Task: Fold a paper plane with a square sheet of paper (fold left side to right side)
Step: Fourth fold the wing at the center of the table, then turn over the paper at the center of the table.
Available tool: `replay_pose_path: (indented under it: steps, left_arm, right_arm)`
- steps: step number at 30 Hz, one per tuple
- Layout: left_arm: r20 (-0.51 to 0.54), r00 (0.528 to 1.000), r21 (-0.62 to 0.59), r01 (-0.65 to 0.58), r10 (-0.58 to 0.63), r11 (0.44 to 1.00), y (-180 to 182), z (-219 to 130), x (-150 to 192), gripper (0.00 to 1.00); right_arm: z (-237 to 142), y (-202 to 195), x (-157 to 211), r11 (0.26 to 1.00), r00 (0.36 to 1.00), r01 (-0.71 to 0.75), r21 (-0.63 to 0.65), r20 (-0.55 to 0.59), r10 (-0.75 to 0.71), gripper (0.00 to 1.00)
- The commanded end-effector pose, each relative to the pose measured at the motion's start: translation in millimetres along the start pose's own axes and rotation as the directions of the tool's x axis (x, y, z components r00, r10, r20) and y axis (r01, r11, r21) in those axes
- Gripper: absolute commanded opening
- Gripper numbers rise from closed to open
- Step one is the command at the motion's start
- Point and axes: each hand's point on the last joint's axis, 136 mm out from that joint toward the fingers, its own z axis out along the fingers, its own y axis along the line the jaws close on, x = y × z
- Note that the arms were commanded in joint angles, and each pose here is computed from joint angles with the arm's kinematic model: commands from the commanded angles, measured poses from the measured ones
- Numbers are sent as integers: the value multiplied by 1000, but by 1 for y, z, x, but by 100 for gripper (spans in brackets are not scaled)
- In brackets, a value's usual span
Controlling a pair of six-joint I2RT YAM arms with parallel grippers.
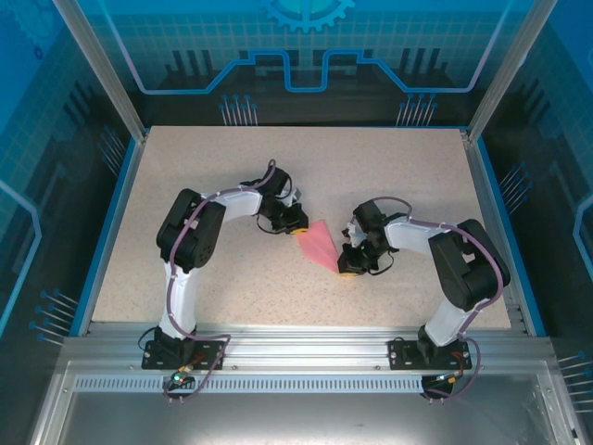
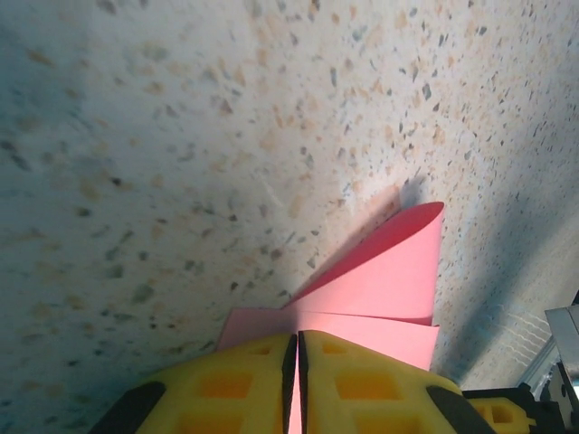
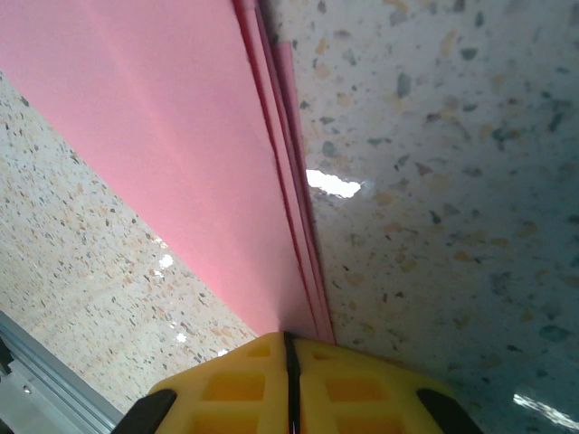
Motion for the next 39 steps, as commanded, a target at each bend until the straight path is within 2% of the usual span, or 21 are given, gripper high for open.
replay_pose_path:
  steps: [1,10,17,21,24,27,30,34,39]
  left_arm:
    - [48,997,-149,64,-57,987,54,-2,-17,16]
    - [96,993,-123,75,-63,990,46,-30,-33,17]
    - [178,984,-79,43,-28,996,19,-74,-24,24]
    - [241,970,-24,45,-38,999,7,-100,-4,31]
    - [280,958,61,47,-63,997,-5,-112,13,38]
    - [283,956,128,37,-73,991,-19,-110,28,45]
    - [262,964,140,3,-40,990,-38,-96,39,49]
    - [227,974,136,-8,-23,991,-52,-67,45,52]
    - [173,985,121,-14,-7,993,-62,-31,39,52]
  right_arm:
    - [19,-56,35,977,991,-65,205,-99,87,9]
    - [18,-49,31,984,994,-57,168,-86,73,9]
    - [-2,-8,6,999,999,36,18,35,-37,14]
    - [-33,11,-8,992,980,127,5,153,-126,29]
    - [-54,16,-19,986,958,163,17,237,-163,42]
    - [-73,15,-30,985,932,169,32,320,-170,53]
    - [-93,13,-40,989,903,150,12,405,-142,61]
    - [-106,15,-42,990,880,134,-54,465,-93,65]
    - [-104,13,-34,989,881,122,-87,467,-68,67]
